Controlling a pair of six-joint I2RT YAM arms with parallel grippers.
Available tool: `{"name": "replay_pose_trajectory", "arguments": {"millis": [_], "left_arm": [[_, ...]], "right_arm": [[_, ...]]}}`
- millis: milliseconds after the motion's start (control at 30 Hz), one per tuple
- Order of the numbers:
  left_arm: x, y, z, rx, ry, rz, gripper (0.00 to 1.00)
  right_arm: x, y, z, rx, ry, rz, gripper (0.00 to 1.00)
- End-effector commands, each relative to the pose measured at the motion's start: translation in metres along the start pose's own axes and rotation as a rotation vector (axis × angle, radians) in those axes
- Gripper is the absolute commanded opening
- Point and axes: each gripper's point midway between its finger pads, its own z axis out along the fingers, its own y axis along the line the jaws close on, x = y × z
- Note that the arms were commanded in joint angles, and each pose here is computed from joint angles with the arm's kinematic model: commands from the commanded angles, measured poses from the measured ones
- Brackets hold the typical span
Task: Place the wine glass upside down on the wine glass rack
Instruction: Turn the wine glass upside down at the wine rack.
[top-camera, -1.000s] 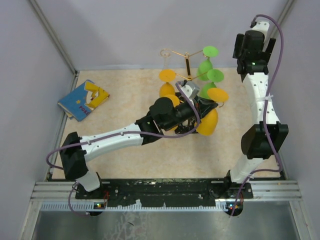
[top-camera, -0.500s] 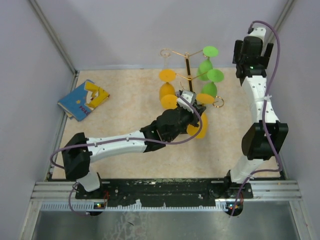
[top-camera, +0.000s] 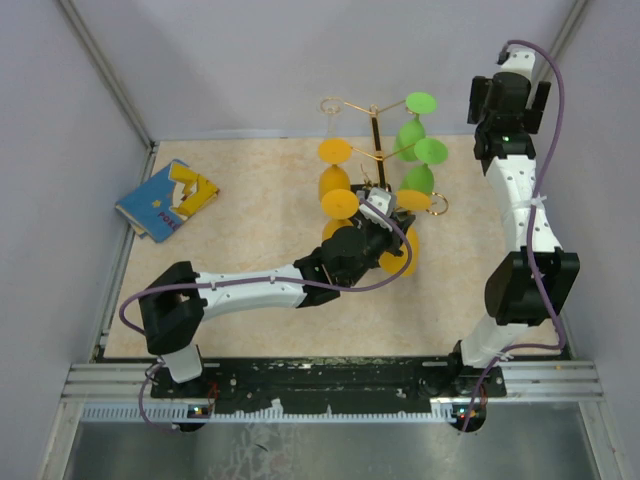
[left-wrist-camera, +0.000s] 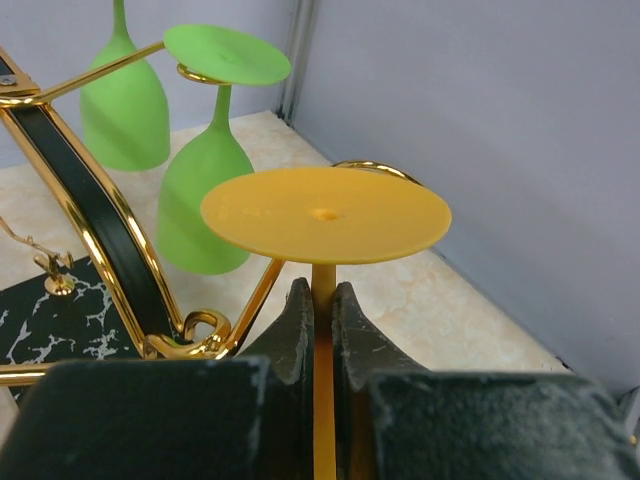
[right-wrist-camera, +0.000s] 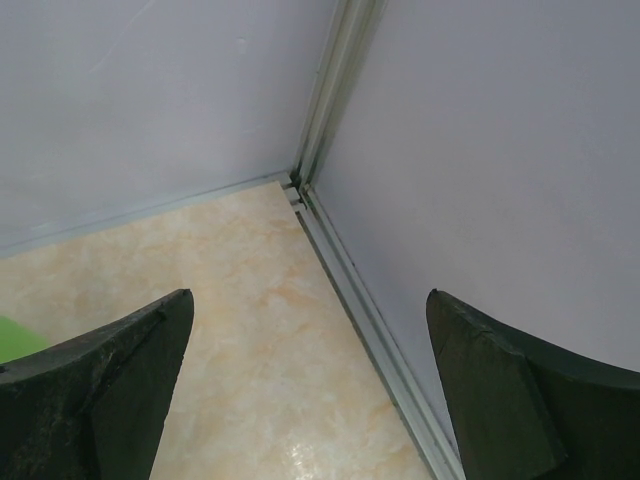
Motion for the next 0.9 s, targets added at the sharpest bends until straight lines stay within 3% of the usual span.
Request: {"name": "replay_pose_trajectory", "arguments": {"millis": [0,333,867], "left_arm": [[-0.010,-0.007,0.005,0.015,-0.071,-0.011,0.00],[-0.003,-0.012,0.019,0.025,-0.104,-0.006,0.00],[0.007,-0.043,0.038,0.208,-0.166,0.099,0.00]], "right_arm": [[-0.037,-0.020,-0.015,0.020,-0.113,0.036,0.99],[-0.031,-0.020,-0.011,0.014,-0.113,0.043,0.99],[-0.037,-0.030,-0.014,0.005,-0.131,0.073,0.99]]}}
